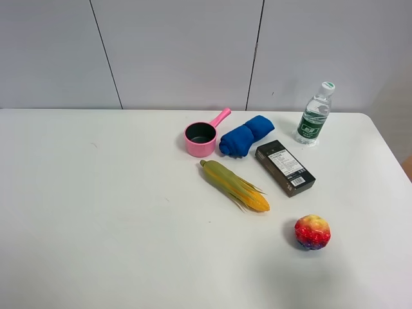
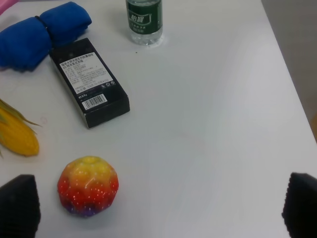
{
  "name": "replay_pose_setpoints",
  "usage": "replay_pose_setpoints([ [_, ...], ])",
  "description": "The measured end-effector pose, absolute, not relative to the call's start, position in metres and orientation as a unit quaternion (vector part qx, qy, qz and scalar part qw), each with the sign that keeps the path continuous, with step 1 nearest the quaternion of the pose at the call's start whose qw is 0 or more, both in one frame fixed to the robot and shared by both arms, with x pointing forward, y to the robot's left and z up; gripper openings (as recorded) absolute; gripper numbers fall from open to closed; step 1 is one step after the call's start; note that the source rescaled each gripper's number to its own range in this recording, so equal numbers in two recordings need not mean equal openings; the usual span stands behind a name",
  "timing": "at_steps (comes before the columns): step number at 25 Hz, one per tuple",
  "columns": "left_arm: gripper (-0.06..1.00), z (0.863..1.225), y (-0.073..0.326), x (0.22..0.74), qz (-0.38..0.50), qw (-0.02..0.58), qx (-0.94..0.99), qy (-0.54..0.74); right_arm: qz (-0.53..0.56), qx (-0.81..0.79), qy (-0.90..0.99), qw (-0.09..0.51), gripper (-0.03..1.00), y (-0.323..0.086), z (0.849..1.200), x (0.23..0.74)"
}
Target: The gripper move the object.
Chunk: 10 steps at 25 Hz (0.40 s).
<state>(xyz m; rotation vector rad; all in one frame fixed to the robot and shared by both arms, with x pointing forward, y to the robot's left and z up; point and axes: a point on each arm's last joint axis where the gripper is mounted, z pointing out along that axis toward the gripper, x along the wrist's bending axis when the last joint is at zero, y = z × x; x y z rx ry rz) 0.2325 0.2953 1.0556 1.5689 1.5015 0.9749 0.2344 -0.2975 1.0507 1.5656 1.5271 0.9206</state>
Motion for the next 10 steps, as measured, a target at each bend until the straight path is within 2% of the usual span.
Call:
replay_pose_setpoints([
  [10, 0.84, 1.0555, 0.3022, 0.2322, 0.37, 0.381, 0.605, 0.593, 0.36, 0.612, 0.597, 0.375, 1.0, -0.2975, 1.0507, 0.2344],
])
